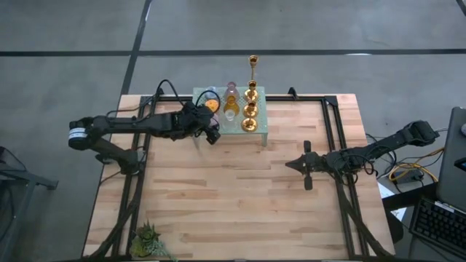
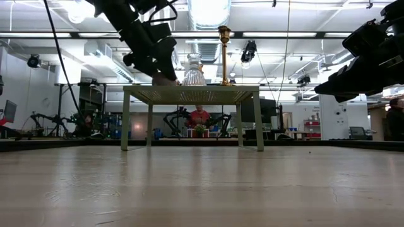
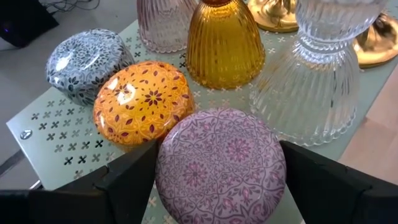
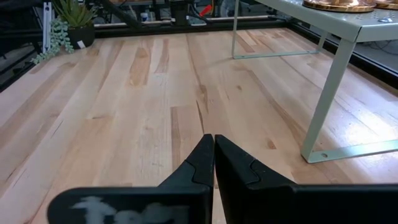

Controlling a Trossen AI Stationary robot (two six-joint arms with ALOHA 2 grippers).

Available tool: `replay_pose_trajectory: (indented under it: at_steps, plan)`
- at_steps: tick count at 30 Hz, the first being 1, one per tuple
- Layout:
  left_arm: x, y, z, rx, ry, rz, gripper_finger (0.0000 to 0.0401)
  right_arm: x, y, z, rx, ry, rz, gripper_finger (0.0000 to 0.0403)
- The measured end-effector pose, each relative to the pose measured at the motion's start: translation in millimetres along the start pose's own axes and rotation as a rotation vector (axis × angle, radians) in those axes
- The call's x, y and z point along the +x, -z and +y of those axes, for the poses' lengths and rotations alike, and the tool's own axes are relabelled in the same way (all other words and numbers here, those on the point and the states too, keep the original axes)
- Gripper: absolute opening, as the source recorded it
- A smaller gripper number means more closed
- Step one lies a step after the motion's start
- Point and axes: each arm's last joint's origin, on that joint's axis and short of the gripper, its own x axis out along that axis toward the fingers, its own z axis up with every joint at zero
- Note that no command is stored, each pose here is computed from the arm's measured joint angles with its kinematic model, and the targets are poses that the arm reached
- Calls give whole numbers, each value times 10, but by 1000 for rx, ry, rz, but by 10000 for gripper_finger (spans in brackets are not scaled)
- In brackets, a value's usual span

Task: Pick & Place candle stick holders
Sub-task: Put the pink patterned scented candle on the shelf aligned with the pink patterned scented candle

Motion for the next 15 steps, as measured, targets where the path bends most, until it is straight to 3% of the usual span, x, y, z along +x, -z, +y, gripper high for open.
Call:
replay_pose_trajectory:
  at_steps: [8,15]
  plan:
    - [6,22,1,4,0,14,337,0,0,0,0,0,0,8]
    - [7,23,6,-8,-17,11,384,0,0,0,0,0,0,8]
